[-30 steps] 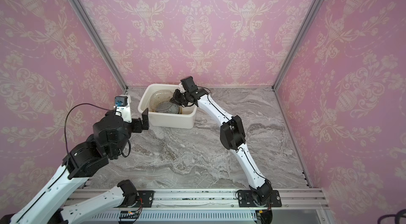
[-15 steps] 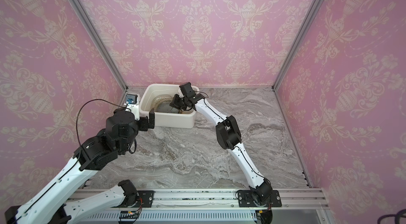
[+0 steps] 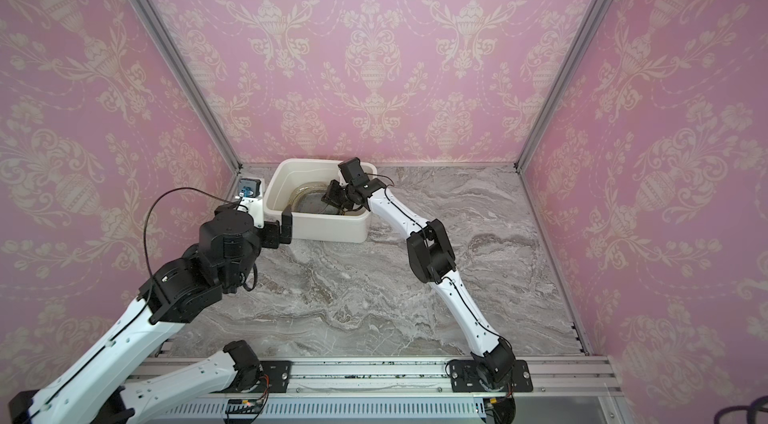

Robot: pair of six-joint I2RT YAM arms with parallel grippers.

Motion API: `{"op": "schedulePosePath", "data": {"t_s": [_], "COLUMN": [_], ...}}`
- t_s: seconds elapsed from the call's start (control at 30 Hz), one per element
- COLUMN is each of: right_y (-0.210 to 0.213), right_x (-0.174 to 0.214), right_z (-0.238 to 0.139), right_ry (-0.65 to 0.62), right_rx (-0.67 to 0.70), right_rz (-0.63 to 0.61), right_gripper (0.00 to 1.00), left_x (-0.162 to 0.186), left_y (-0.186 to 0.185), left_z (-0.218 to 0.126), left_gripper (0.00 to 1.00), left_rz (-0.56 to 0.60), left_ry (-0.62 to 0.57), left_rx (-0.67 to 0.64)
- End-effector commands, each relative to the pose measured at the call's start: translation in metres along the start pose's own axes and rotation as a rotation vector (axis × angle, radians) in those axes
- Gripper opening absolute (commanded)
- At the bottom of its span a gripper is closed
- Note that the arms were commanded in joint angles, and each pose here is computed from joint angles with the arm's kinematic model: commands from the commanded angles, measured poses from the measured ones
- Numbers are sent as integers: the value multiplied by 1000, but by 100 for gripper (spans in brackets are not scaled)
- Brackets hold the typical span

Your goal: Place the plates into the plastic bin on the countertop

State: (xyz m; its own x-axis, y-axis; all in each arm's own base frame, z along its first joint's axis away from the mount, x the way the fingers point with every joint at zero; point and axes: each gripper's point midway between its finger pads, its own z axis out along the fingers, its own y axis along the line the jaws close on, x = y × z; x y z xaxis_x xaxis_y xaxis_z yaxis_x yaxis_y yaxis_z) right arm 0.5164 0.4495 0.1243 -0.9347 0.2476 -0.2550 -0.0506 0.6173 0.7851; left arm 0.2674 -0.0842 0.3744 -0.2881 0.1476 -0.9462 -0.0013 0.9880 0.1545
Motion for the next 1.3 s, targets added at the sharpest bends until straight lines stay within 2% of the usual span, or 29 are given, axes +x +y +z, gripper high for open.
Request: {"op": "schedulePosePath", "data": {"t_s": [0.0,0.2,0.5,0.67,0.9,1.1,1.27], "right_y": [1,17,52,67,77,115,141], "right_x": [-13,-21,-36,-35,-27,-20,-11], "right_z": [-3,-21,-69,-89,-106,-158,-229], "right_ry": [-49,-86,-173,-177,-156,-182,-260], "right_rx": [12,15,29,25,33,17,50], "right_rz": [-13,-51,-139,-167,-195,-327,-519], "right_gripper": [23,32,41,48,51,52,55], "left_x": [-3,-7,-10,-6,-6,-6,4], "left_y": [11,17,29,40,51,60,67], "left_z": [-3,-9,-22,-31,-44,-51,-53], "left_gripper": [99,99,99,99,99,99,99], "left_rz": [18,4,-29,-43,-84,-111,-192], "left_ry": [-17,-35,-49,-45,-48,-48,-47], "left_rx": [-38,-45,-48,-57,-55,-70,-97]}}
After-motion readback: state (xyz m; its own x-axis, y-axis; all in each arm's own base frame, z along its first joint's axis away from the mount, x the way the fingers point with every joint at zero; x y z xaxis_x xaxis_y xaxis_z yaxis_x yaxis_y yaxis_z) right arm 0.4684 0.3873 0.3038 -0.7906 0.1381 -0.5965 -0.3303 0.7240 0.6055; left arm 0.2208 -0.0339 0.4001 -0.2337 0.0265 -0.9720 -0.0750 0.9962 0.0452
